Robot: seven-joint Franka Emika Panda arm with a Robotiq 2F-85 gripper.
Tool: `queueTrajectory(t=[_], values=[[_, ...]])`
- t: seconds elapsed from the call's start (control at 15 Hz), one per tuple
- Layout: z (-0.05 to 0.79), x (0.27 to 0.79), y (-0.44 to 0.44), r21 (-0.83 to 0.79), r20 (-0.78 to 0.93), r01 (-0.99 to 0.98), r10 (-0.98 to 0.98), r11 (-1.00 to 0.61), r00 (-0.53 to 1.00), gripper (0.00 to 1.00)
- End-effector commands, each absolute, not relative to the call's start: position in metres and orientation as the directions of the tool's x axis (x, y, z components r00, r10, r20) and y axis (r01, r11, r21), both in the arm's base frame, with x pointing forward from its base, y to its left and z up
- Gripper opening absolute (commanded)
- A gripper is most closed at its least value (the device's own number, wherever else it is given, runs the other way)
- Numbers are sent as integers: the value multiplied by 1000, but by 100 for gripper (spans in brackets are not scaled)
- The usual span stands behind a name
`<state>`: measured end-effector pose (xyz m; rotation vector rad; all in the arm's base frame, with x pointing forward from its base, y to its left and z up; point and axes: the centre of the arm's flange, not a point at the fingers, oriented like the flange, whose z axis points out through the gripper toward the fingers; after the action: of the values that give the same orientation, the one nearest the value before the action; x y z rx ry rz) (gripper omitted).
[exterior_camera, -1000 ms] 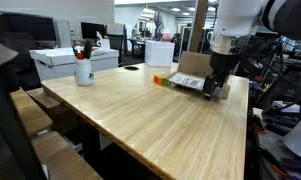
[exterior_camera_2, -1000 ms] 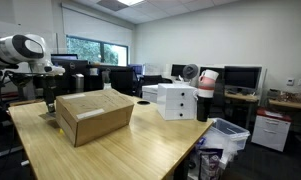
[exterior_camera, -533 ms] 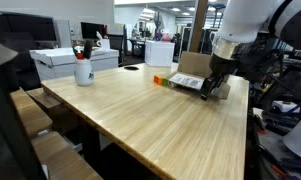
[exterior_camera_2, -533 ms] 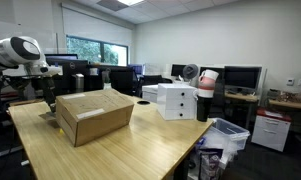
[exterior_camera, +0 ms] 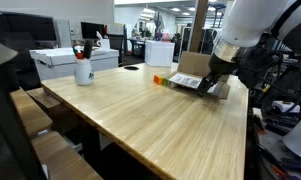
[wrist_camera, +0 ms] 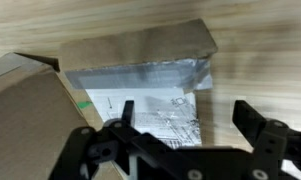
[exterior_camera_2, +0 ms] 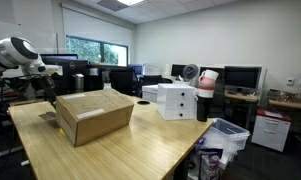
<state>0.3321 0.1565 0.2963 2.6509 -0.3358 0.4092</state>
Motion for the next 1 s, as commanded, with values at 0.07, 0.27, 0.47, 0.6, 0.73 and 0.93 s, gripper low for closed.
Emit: queueTrajectory(t=[0.07,0.27,0.47,0.6,0.73,0.93], values=[[284,322,150,480,332,-286,-130,-829,934,100],[279,319,145,542,302,-273,-119,-795,946,100],[276,316,143,573,285,-263,-112,-776,952,100],[276,314,143,580,279,-254,-104,-774,955,75],[277,314,145,582,271,-248,-103,-775,957,53],[287,319,146,563,288,-266,-115,-782,951,23]])
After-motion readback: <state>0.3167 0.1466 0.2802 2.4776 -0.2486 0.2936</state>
